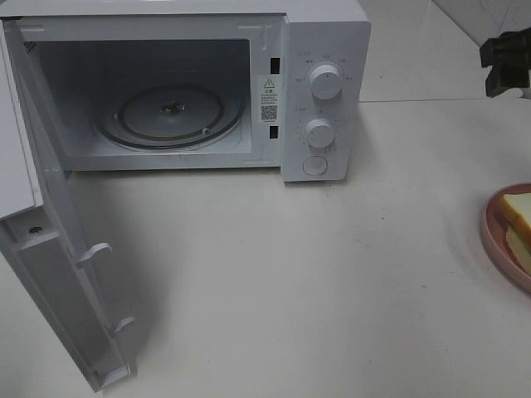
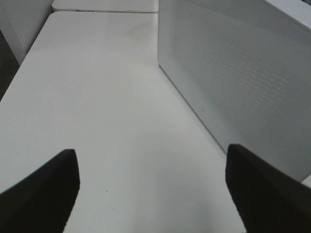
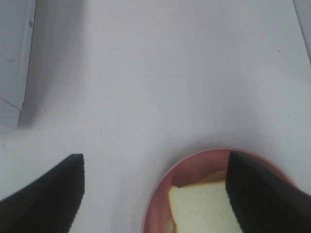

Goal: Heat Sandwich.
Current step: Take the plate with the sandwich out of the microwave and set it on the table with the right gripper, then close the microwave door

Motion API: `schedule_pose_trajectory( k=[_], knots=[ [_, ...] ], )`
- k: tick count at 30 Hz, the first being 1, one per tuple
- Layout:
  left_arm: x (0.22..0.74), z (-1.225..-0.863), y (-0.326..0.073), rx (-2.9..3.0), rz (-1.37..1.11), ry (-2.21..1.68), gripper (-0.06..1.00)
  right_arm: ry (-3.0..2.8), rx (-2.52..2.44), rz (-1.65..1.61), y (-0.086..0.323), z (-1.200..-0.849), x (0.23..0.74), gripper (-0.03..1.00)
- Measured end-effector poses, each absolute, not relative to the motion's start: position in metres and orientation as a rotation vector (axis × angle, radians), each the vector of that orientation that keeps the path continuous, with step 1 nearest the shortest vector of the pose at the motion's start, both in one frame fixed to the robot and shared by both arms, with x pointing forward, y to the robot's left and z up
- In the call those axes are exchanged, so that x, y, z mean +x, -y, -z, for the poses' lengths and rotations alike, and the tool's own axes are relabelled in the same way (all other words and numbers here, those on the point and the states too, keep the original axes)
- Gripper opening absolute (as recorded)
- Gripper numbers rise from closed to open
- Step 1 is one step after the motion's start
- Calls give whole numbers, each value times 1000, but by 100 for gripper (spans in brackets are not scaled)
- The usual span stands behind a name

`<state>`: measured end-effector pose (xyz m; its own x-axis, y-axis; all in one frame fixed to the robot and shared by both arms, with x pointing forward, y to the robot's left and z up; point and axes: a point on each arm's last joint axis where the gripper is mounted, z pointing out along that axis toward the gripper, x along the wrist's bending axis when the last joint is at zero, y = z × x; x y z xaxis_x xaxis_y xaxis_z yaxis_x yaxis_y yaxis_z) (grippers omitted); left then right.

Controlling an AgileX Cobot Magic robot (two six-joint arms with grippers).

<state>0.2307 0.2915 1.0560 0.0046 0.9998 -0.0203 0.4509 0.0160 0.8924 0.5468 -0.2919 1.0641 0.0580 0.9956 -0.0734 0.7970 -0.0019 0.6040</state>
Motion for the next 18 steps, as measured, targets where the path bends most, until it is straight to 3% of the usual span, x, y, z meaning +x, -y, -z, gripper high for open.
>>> schedule_pose_trajectory(
  k=[7,18],
  knots=[
    [231,-1056,-292,1534,-929,-1546,78,-1912,1872,-436,290,-1101,541,77],
    [231,-1056,-292,1534,-929,-1546,78,-2174,1991,-410,276,-1118,500,77]
  ],
)
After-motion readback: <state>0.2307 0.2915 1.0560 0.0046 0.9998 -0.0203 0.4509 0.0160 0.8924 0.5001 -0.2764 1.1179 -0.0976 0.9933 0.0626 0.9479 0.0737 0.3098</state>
